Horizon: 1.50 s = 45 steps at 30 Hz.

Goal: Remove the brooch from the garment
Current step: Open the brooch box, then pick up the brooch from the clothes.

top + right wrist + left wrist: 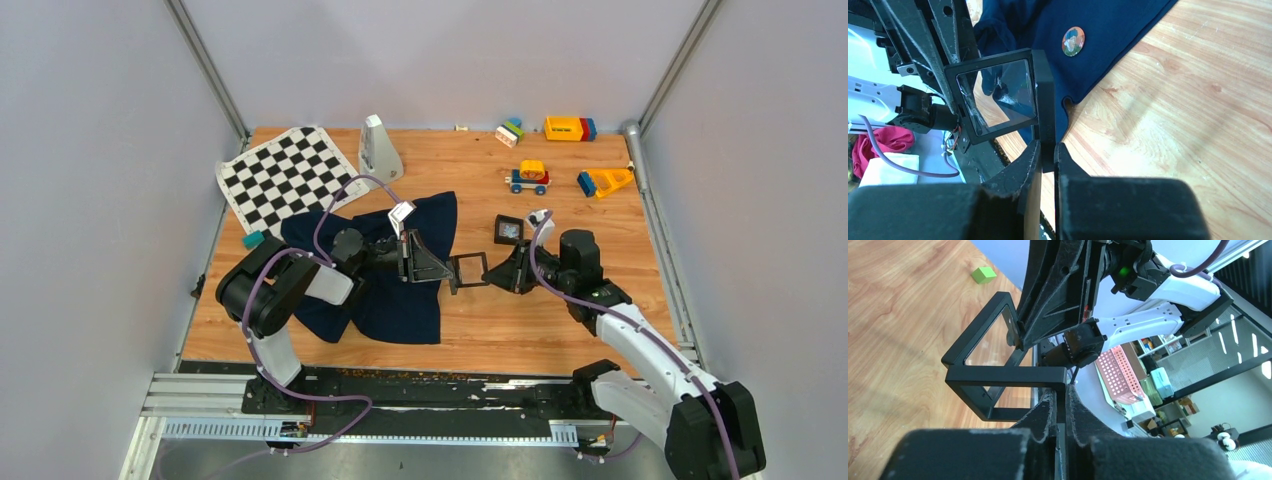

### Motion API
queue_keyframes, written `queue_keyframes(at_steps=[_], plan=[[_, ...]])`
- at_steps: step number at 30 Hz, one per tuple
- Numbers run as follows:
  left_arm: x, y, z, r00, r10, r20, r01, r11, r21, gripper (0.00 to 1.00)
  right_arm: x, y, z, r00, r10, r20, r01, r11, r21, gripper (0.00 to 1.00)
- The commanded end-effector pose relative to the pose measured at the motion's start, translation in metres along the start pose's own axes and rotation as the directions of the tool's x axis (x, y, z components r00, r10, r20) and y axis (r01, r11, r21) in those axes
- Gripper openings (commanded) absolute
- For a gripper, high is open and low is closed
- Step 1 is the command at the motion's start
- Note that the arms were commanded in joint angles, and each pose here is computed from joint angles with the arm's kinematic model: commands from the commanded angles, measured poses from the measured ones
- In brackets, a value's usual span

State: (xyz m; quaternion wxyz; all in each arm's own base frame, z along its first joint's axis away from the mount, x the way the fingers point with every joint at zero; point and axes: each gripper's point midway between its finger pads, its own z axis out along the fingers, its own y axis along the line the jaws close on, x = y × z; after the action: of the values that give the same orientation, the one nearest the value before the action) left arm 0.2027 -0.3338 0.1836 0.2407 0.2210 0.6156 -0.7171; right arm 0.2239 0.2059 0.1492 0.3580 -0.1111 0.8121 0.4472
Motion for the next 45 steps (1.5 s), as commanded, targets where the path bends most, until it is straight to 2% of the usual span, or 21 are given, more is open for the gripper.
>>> queue_keyframes(at_steps=[1,3,6,9,10,11,12,13,14,15,16,17,18,19,21,23,24,27,34,39,45], plan=[[-0.010,-0.012,0.002,0.994,0.110,0.013,-0.111,0.993,0.042,0.18,-0.010,0.005,-0.007,1.000,0.025,0.017,-0.025,0.999,0.037,0.00],[-0.011,-0.006,0.001,0.995,0.103,0.013,-0.103,0.995,0.011,0.30,-0.014,0.001,-0.012,0.998,0.052,0.023,-0.054,0.994,0.097,0.00],[-0.013,0.005,-0.001,0.991,0.137,0.014,-0.136,0.989,-0.054,0.41,-0.014,-0.010,-0.020,0.994,0.106,0.011,-0.106,0.972,0.211,0.00],[-0.008,0.028,-0.007,0.994,0.105,-0.021,-0.108,0.976,-0.190,0.52,-0.010,-0.030,-0.030,0.981,0.192,0.004,-0.180,0.912,0.369,0.00],[-0.015,0.029,-0.008,0.984,0.176,-0.017,-0.175,0.958,-0.229,0.54,-0.010,-0.032,-0.032,0.979,0.203,-0.003,-0.186,0.901,0.392,0.00],[-0.007,0.041,-0.014,0.991,0.124,-0.044,-0.132,0.945,-0.300,0.57,-0.009,-0.033,-0.033,0.977,0.212,-0.010,-0.190,0.895,0.404,0.00],[-0.018,0.047,-0.019,0.978,0.206,-0.040,-0.206,0.907,-0.367,0.58,-0.008,-0.034,-0.033,0.976,0.219,-0.016,-0.193,0.889,0.416,0.00],[-0.018,0.057,-0.029,0.981,0.188,-0.049,-0.189,0.864,-0.467,0.61,-0.008,-0.036,-0.034,0.974,0.227,-0.019,-0.197,0.881,0.429,0.00],[-0.020,0.064,-0.036,0.967,0.242,-0.084,-0.250,0.823,-0.510,0.61,-0.008,-0.036,-0.034,0.972,0.235,-0.022,-0.202,0.876,0.438,0.00],[-0.024,0.076,-0.050,0.956,0.268,-0.121,-0.284,0.739,-0.611,0.62,-0.008,-0.037,-0.035,0.970,0.243,-0.023,-0.208,0.871,0.446,0.00],[-0.016,0.082,-0.057,0.956,0.239,-0.171,-0.291,0.690,-0.663,0.62,-0.009,-0.036,-0.035,0.968,0.250,-0.024,-0.212,0.866,0.454,0.00],[-0.022,0.090,-0.066,0.927,0.300,-0.225,-0.364,0.577,-0.731,0.63,-0.010,-0.037,-0.035,0.965,0.259,-0.028,-0.218,0.860,0.461,0.00],[-0.019,0.093,-0.075,0.922,0.276,-0.273,-0.381,0.513,-0.769,0.64,-0.010,-0.036,-0.035,0.964,0.265,-0.034,-0.219,0.858,0.465,0.00],[-0.023,0.099,-0.083,0.897,0.302,-0.323,-0.427,0.402,-0.810,0.65,-0.010,-0.036,-0.034,0.963,0.267,-0.040,-0.218,0.856,0.468,0.00],[-0.021,0.107,-0.095,0.885,0.266,-0.382,-0.451,0.289,-0.844,0.68,-0.011,-0.036,-0.035,0.963,0.267,-0.042,-0.216,0.852,0.476,0.00],[-0.016,0.116,-0.101,0.885,0.216,-0.412,-0.457,0.238,-0.857,0.75,-0.013,-0.035,-0.036,0.964,0.262,-0.041,-0.211,0.851,0.480,0.00],[-0.016,0.119,-0.102,0.885,0.198,-0.422,-0.460,0.226,-0.858,0.79,-0.013,-0.035,-0.036,0.965,0.259,-0.039,-0.209,0.851,0.481,0.00],[-0.006,0.137,-0.108,0.875,0.130,-0.466,-0.483,0.176,-0.858,0.83,-0.014,-0.034,-0.037,0.966,0.255,-0.036,-0.207,0.852,0.480,0.00],[0.009,0.165,-0.114,0.858,0.013,-0.513,-0.511,0.116,-0.851,0.82,-0.009,-0.034,-0.037,0.964,0.264,-0.039,-0.215,0.854,0.473,0.00],[0.013,0.179,-0.109,0.853,-0.014,-0.523,-0.517,0.120,-0.847,0.81,-0.008,-0.033,-0.035,0.963,0.264,-0.045,-0.215,0.861,0.460,0.00],[0.014,0.186,-0.108,0.848,-0.037,-0.528,-0.521,0.114,-0.846,0.64,-0.008,-0.031,-0.036,0.964,0.262,-0.044,-0.214,0.864,0.455,0.00]])
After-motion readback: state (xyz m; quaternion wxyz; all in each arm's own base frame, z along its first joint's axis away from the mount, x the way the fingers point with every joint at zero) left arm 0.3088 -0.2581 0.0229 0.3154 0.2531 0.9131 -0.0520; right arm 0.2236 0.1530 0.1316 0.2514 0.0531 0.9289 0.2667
